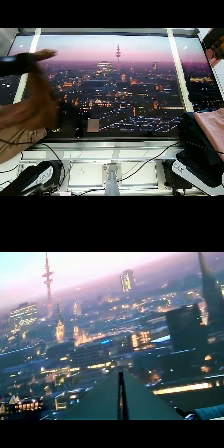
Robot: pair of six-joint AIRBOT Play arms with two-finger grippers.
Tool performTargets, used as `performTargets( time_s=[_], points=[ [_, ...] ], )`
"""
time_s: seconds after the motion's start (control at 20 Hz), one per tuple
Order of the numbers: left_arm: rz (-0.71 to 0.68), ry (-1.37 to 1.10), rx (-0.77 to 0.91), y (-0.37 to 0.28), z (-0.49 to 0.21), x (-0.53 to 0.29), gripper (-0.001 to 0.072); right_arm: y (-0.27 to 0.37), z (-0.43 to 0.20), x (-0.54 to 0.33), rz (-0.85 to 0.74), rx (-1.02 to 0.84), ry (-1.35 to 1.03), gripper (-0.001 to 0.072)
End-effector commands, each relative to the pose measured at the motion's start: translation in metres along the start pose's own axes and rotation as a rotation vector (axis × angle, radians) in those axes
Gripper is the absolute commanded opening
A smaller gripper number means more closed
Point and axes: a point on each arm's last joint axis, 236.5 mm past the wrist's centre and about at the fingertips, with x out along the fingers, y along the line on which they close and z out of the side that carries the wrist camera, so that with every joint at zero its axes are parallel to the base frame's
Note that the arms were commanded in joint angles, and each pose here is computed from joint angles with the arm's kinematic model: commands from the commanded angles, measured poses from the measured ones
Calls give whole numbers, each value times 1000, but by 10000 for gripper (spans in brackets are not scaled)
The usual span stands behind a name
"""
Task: Fold the clothes and pants, and hang the long-sleeved shirts on hangers.
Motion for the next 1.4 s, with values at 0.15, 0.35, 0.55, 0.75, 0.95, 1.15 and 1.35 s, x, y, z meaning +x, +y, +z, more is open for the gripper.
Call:
performTargets(
  time_s=[0.15,0.35,0.55,0.75,0.95,1.15,1.35],
  points=[
    [-439,36,146,-228,-75,85,29,1,23,-1,4,-1,-98,14],
    [-573,38,222,-328,-163,132,29,1,29,-1,3,0,-121,14],
    [-647,60,252,-381,-241,149,29,-3,26,9,6,12,-98,14],
    [-664,57,308,-392,-261,148,661,-10,17,26,6,36,-58,14],
    [-654,17,354,-379,-226,133,720,-16,35,33,4,47,-126,14],
    [-589,13,399,-333,-166,110,581,-21,23,53,10,-6,-55,29],
    [-504,-54,372,-266,-84,69,508,-17,-30,111,137,22,132,134]
  ],
)
